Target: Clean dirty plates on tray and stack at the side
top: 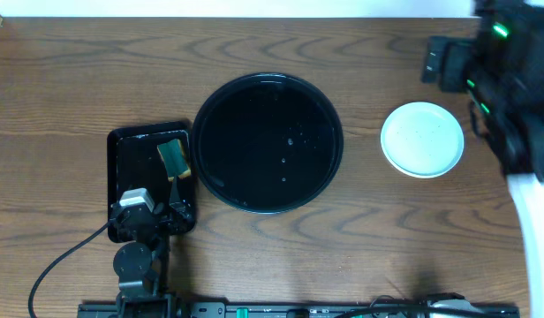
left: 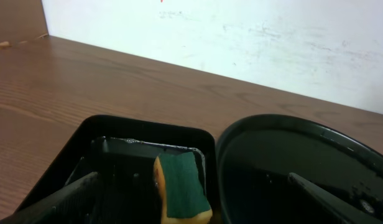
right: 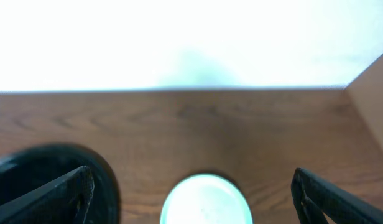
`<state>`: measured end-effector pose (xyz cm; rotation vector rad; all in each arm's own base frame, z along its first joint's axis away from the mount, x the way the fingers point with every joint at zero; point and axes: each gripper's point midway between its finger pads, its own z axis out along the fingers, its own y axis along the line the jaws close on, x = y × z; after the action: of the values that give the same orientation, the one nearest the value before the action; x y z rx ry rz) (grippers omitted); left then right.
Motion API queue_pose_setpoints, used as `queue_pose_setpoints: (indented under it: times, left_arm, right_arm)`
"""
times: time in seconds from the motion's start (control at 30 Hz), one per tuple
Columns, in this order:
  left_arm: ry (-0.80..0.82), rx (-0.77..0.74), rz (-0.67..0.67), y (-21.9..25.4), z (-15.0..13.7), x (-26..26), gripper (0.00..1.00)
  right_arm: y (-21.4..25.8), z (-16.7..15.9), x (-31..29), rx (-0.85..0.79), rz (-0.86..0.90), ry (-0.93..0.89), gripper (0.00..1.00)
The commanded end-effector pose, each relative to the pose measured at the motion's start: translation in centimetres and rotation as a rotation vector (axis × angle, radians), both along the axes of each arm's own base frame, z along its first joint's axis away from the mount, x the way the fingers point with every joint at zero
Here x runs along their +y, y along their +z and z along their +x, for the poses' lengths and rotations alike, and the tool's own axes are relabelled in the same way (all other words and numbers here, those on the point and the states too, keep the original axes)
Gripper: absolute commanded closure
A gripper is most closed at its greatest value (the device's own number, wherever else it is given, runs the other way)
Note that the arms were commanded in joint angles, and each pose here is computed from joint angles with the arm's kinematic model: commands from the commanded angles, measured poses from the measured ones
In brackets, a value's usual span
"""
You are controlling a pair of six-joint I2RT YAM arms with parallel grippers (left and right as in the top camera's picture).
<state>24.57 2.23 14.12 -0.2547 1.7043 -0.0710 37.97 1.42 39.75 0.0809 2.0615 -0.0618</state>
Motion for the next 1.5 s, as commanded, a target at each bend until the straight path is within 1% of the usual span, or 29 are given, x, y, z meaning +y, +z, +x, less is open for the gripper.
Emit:
queue_pose_setpoints:
  times: [0.0, 0.1, 0.2, 0.3, 0.43, 0.6, 0.77, 0.9, 1.07, 1.37, 1.47]
  left_arm:
    - [0.011, 0.061, 0.008, -1.7, -0.2, 0.2, 0.09]
    - [0.011, 0.061, 0.008, -1.7, -0.2, 0.2, 0.09]
    - [0.011, 0.061, 0.008, -1.7, -0.2, 0.2, 0.09]
    - [0.011, 0.061, 0.008, -1.7, -0.2, 0.2, 0.09]
    - [0.011, 0.061, 0.008, -1.7, -0.2, 0.2, 0.09]
    - [0.011, 0.061, 0.008, -1.7, -0.2, 0.2, 0.09]
    - [0.011, 0.061, 0.008, -1.7, -0.2, 0.2, 0.09]
    - [0.011, 0.061, 0.008, -1.7, -0.2, 0.2, 0.09]
    - [0.011, 0.061, 0.008, -1.7, -0.2, 0.2, 0.09]
    - [0.011, 0.061, 0.008, -1.7, -0.2, 0.2, 0.09]
    - [0.011, 0.061, 0.008, -1.7, -0.2, 0.2, 0.09]
  right_arm:
    - [2.6, -3.2, 0.5, -0.083, 0.011, 0.045, 0.01]
    - [3.8, -6.2, 0.1, -0.162, 0.020, 0.045, 0.01]
    - [3.4, -8.6, -0.3, -0.229, 0.026, 0.042, 0.01]
    - [1.6, -10.6, -0.9, -0.288, 0.038, 0.029, 0.01]
    - [-2.9, -12.1, -1.5, -0.341, 0.105, -0.009, 0.01]
    - [-9.4, -12.5, -1.9, -0.382, 0.190, -0.047, 0.01]
    - [-15.0, -12.3, -1.6, -0.405, 0.197, -0.028, 0.01]
    - [-18.3, -12.4, -1.5, -0.403, 0.197, -0.028, 0.01]
    - [-20.7, -12.5, -1.4, -0.404, 0.199, -0.021, 0.01]
    - [-23.1, -12.7, -0.6, -0.445, 0.208, 0.029, 0.01]
    - [-23.6, -12.9, 0.1, -0.436, 0.168, 0.081, 0.01]
